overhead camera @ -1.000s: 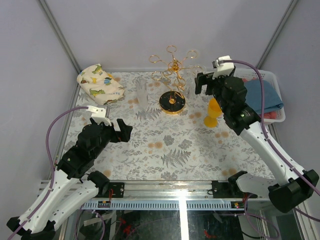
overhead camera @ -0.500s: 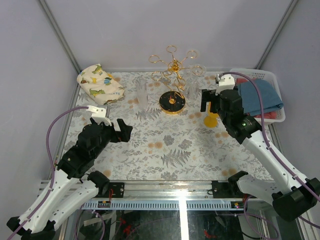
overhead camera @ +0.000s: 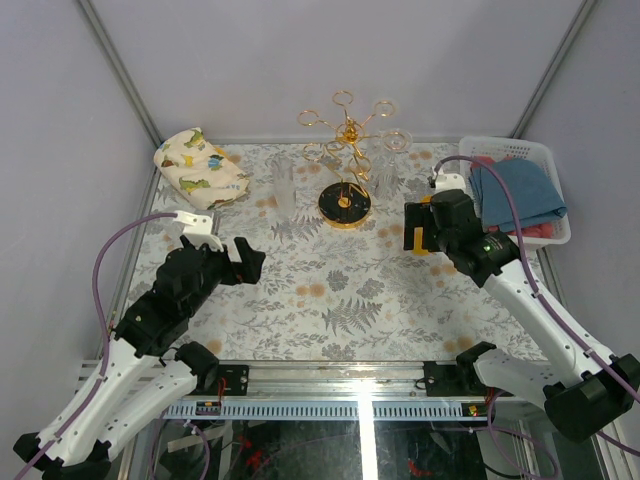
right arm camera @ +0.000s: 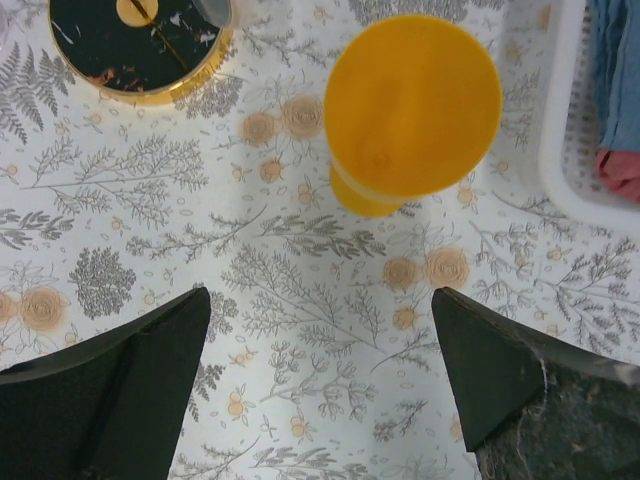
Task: Place the wine glass upside down on the wine glass rack
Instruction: Adjust the wine rack at the center of the board, then move the wine glass to the center of the board.
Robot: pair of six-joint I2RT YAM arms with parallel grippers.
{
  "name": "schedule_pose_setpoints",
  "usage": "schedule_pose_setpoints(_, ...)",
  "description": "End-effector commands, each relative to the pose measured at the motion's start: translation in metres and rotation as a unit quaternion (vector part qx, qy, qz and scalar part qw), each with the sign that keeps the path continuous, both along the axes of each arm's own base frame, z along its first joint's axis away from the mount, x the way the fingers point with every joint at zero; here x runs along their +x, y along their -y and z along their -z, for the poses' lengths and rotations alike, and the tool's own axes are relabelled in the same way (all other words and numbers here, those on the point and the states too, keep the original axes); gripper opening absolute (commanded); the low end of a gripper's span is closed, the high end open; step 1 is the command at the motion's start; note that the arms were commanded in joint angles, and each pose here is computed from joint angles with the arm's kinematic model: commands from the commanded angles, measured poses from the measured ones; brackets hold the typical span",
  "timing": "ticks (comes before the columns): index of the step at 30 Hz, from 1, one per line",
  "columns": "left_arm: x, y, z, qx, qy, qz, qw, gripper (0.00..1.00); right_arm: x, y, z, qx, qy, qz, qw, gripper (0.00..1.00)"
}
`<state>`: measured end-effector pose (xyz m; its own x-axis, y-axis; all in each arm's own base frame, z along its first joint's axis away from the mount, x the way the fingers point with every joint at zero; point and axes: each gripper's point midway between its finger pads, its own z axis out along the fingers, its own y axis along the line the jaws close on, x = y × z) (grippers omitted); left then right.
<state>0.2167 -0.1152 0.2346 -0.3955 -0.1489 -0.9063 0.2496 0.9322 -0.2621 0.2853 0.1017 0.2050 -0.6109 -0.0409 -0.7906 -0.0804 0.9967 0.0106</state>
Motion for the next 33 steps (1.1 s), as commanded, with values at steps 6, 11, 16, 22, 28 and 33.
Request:
schedule_pose_setpoints(6, 0.012, 0.001, -0.005, -0.01, -0.004, -0.024, 1.0, 0.96, -0.022, 0.002, 0.006, 0.028, -0.052, 0.037, 0.998, 0.99)
schedule_pose_setpoints(11, 0.024, 0.008, -0.014, -0.024, 0.005, -0.032, 0.999, 0.96, -0.028, 0.011, 0.017, 0.007, -0.068, 0.047, 0.997, 0.99)
schedule_pose_setpoints(16, 0.04, 0.016, -0.017, -0.019, 0.008, -0.034, 0.999, 0.97, -0.031, 0.012, 0.024, 0.013, -0.067, 0.05, 0.996, 0.99)
schedule_pose_setpoints(22, 0.065, 0.029, -0.024, -0.024, 0.015, -0.041, 0.999, 1.0, -0.039, -0.009, 0.029, 0.074, -0.055, 0.004, 0.996, 0.99)
schedule_pose_setpoints(28, 0.1, 0.04, -0.032, -0.006, 0.027, -0.064, 0.998, 1.0, -0.043, -0.012, 0.032, 0.083, -0.048, -0.008, 0.995, 0.99)
schedule_pose_setpoints(33, 0.132, 0.038, -0.024, 0.038, 0.035, -0.1, 0.994, 1.0, -0.045, -0.01, 0.035, 0.074, -0.053, -0.013, 0.996, 0.99)
